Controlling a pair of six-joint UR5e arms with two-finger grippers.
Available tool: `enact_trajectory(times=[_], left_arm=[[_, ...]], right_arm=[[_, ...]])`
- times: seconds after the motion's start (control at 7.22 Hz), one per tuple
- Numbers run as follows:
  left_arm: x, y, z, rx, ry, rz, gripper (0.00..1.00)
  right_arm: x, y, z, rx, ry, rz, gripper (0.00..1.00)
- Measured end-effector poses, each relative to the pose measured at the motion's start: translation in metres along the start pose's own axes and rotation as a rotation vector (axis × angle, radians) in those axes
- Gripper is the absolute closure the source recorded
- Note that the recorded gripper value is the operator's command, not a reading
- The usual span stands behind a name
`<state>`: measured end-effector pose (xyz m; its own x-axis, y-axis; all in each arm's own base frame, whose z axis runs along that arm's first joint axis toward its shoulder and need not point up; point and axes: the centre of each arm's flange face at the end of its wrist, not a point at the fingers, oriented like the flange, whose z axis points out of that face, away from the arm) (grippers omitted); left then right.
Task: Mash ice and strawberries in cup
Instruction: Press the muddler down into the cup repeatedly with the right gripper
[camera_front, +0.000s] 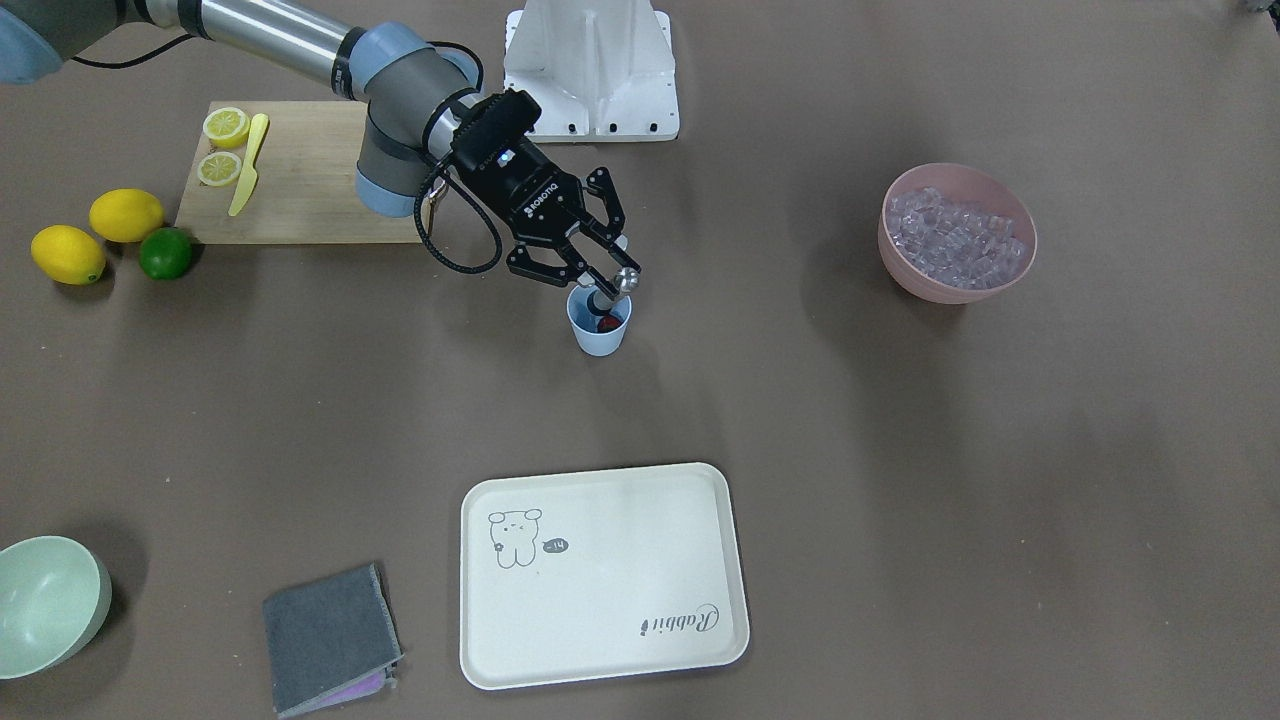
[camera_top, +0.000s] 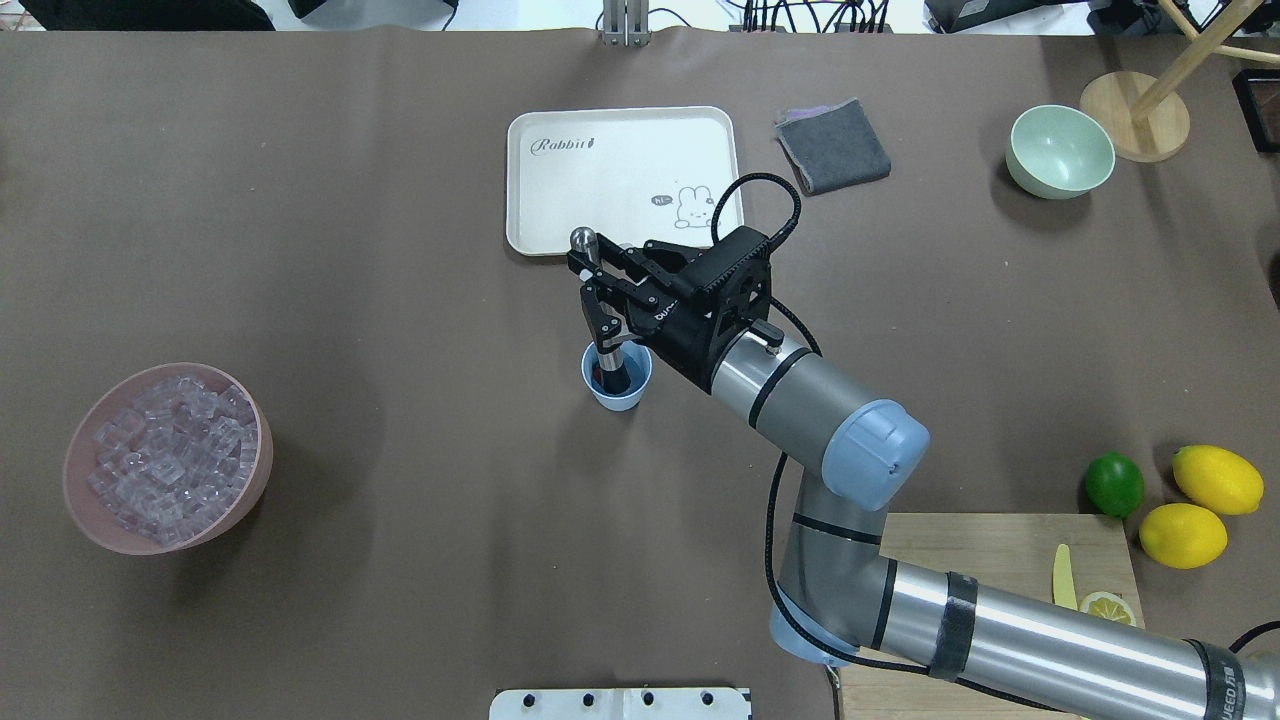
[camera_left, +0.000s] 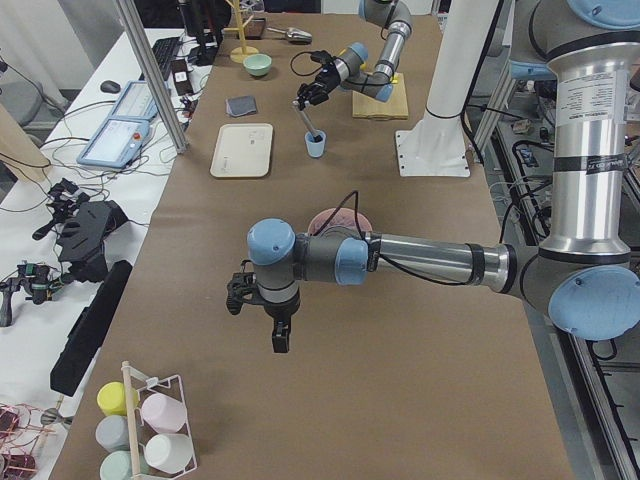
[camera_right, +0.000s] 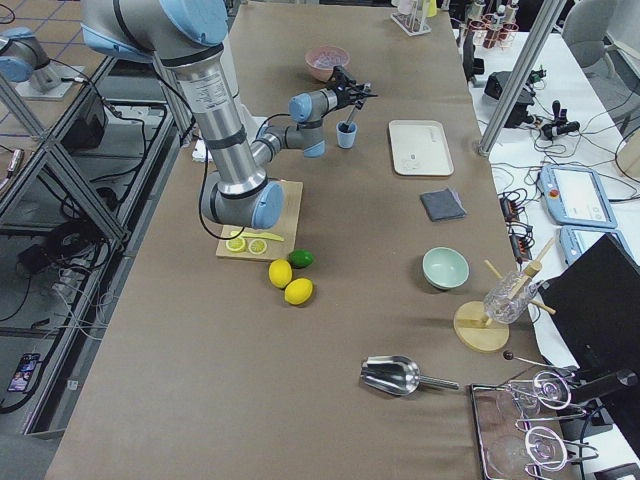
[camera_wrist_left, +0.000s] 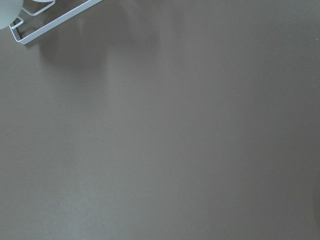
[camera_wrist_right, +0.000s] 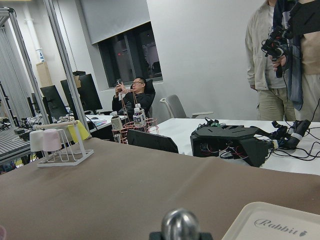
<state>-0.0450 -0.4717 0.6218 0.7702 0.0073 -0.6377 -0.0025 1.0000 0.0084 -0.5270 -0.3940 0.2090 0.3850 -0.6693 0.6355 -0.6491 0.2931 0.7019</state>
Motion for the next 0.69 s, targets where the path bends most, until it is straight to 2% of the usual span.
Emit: enact_trajectory(times=[0.42,0.69], left_arm=[[0.001,0.0,-0.001,0.001,0.001,0.001,0.02],[0.002,0.0,-0.002,0.003,0.001,0.002,0.02]], right_arm=[[-0.005,-0.003,0.004,0.007,-0.003,0.003,1.0],[-0.014,-0.032,0.01,0.056,-0.018,0.018,1.0]])
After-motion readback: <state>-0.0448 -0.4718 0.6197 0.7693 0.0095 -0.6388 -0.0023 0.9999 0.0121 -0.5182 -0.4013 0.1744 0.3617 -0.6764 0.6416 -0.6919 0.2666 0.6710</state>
